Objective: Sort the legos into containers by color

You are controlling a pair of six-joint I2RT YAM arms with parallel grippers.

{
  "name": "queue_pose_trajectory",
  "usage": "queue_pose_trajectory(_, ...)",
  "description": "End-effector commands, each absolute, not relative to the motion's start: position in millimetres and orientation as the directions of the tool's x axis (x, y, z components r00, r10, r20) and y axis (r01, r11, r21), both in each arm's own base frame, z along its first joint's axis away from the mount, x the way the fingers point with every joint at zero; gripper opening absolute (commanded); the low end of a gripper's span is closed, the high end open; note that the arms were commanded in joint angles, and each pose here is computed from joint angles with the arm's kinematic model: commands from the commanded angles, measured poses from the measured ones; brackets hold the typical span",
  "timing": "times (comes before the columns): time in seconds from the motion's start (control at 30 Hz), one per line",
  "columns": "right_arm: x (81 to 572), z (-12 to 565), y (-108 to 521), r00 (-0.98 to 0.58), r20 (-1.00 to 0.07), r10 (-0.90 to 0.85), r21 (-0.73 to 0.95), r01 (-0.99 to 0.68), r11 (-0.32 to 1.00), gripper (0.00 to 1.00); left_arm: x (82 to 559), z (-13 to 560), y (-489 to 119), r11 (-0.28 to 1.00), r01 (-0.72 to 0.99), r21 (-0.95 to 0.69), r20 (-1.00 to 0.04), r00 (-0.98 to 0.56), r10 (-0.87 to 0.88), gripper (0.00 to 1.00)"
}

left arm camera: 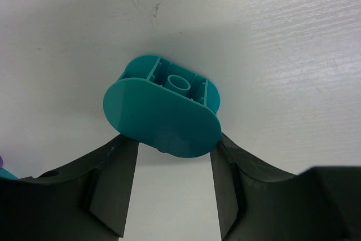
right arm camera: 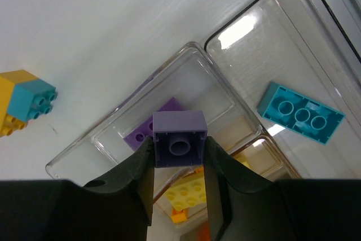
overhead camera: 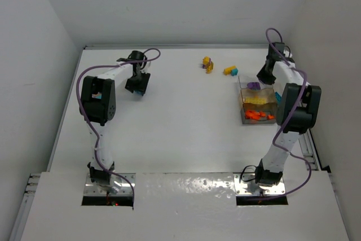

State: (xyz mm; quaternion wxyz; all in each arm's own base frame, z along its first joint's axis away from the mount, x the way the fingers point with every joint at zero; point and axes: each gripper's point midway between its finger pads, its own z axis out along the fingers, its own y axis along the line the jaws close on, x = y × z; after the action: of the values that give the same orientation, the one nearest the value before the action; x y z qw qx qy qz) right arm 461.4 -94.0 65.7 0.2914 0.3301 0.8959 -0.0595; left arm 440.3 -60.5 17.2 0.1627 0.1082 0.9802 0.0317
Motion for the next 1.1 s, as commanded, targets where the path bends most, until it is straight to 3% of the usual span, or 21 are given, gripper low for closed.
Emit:
queue_pose_trajectory(0.0, 476, 97, -102, -0.558, -0.624, 0.547, 0.098, 0.639, 0.763, 0.29, 454, 52, -66, 0.975, 0.2, 0.094, -0.392, -0.893, 0.221, 0.4)
queue_pose_trajectory(0.17, 474, 98, -101, -0.562, -0.624, 0.543, 0.095, 0.635, 0.767, 0.5, 453, 54, -67, 0.976, 0.198, 0.086, -0.395, -0.893, 0.216, 0.4)
queue_pose_trajectory(0.37, 474, 117, -102, -0.552, -0.656, 0.515, 0.099, 0.613, 0.784, 0.56, 453, 56, -67, 0.976, 0.202, 0.085, -0.397, -0.891, 0.219, 0.41)
queue_pose_trajectory(0.43, 474, 126, -103, -0.544, -0.671, 0.504, 0.102, 0.605, 0.789, 0.56, 453, 56, -68, 0.976, 0.203, 0.082, -0.398, -0.891, 0.219, 0.43)
queue_pose_trajectory(0.53, 476, 141, -96, -0.533, -0.695, 0.482, 0.135, 0.562, 0.816, 0.55, 454, 61, -69, 0.978, 0.197, 0.073, -0.401, -0.892, 0.21, 0.54)
queue_pose_trajectory(0.57, 475, 142, -92, -0.537, -0.698, 0.473, 0.134, 0.551, 0.824, 0.55, 455, 66, -71, 0.979, 0.193, 0.06, -0.406, -0.892, 0.201, 0.64)
queue_pose_trajectory(0.67, 472, 157, -83, -0.538, -0.737, 0.409, 0.1, 0.512, 0.853, 0.55, 459, 80, -74, 0.99, 0.138, 0.036, -0.442, -0.886, 0.139, 0.71)
queue_pose_trajectory(0.83, 468, 170, -61, -0.519, -0.766, 0.38, 0.116, 0.469, 0.875, 0.56, 457, 79, -81, 0.998, -0.043, -0.053, -0.457, -0.887, -0.063, 0.73)
queue_pose_trajectory(0.9, 466, 172, -55, -0.513, -0.768, 0.384, 0.132, 0.46, 0.878, 0.56, 455, 73, -83, 0.993, -0.094, -0.071, -0.436, -0.893, -0.116, 0.78)
queue_pose_trajectory(0.97, 462, 171, -50, -0.515, -0.766, 0.386, 0.142, 0.45, 0.882, 0.56, 459, 72, -82, 0.992, -0.108, -0.065, -0.439, -0.89, -0.126, 0.78)
queue_pose_trajectory(1.07, 460, 171, -44, -0.521, -0.765, 0.378, 0.153, 0.423, 0.893, 0.56, 475, 81, -77, 1.0, -0.003, -0.002, -0.478, -0.878, -0.004, 0.77)
